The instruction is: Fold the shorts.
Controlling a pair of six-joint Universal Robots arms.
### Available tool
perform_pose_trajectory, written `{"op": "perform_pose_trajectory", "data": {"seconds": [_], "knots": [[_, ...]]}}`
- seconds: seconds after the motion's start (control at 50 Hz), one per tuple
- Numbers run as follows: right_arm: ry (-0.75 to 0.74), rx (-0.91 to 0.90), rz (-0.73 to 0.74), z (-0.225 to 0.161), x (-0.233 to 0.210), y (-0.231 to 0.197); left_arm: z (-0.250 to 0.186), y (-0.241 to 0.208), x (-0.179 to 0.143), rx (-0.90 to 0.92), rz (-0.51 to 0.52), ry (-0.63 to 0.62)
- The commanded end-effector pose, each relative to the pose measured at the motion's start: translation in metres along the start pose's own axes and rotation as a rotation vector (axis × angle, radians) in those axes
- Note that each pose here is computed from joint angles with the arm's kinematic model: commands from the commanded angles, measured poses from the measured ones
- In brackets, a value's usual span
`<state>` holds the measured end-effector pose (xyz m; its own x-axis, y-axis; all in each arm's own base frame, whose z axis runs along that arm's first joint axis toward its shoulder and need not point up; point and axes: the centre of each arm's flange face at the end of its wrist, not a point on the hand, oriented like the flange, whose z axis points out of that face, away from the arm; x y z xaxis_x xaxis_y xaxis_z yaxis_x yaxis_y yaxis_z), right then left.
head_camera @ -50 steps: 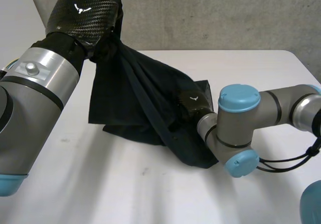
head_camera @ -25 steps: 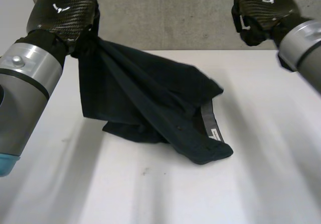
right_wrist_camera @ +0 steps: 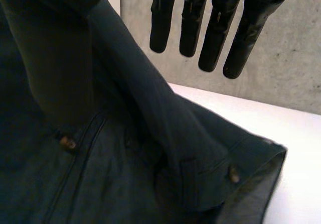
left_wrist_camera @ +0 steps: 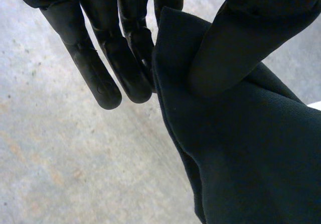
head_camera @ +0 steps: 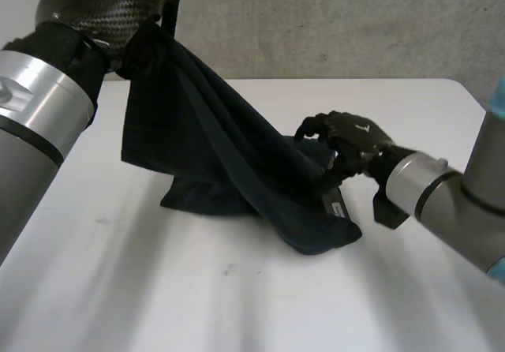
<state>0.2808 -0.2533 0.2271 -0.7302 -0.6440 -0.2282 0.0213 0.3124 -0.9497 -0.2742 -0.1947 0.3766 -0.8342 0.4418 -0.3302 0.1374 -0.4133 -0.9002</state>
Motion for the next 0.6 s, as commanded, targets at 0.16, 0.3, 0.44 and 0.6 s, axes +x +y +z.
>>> {"op": "perform_pose_trajectory", "data": {"seconds": [0.16,0.3,0.44,0.6], "knots": [[0.077,0.032,-0.117,0.027,0.012,0.044,-0.014,-0.014,0.016,0.03,-0.039,0.054],[0.061,0.01,-0.1,0.056,0.007,0.067,-0.016,-0.015,0.016,0.021,-0.065,0.057],[0.04,0.027,-0.074,0.059,0.001,0.061,-0.017,-0.014,0.016,0.012,-0.075,0.057],[0.039,0.03,-0.392,0.002,0.003,-0.015,-0.021,-0.006,0.013,-0.013,-0.07,0.051]]}}
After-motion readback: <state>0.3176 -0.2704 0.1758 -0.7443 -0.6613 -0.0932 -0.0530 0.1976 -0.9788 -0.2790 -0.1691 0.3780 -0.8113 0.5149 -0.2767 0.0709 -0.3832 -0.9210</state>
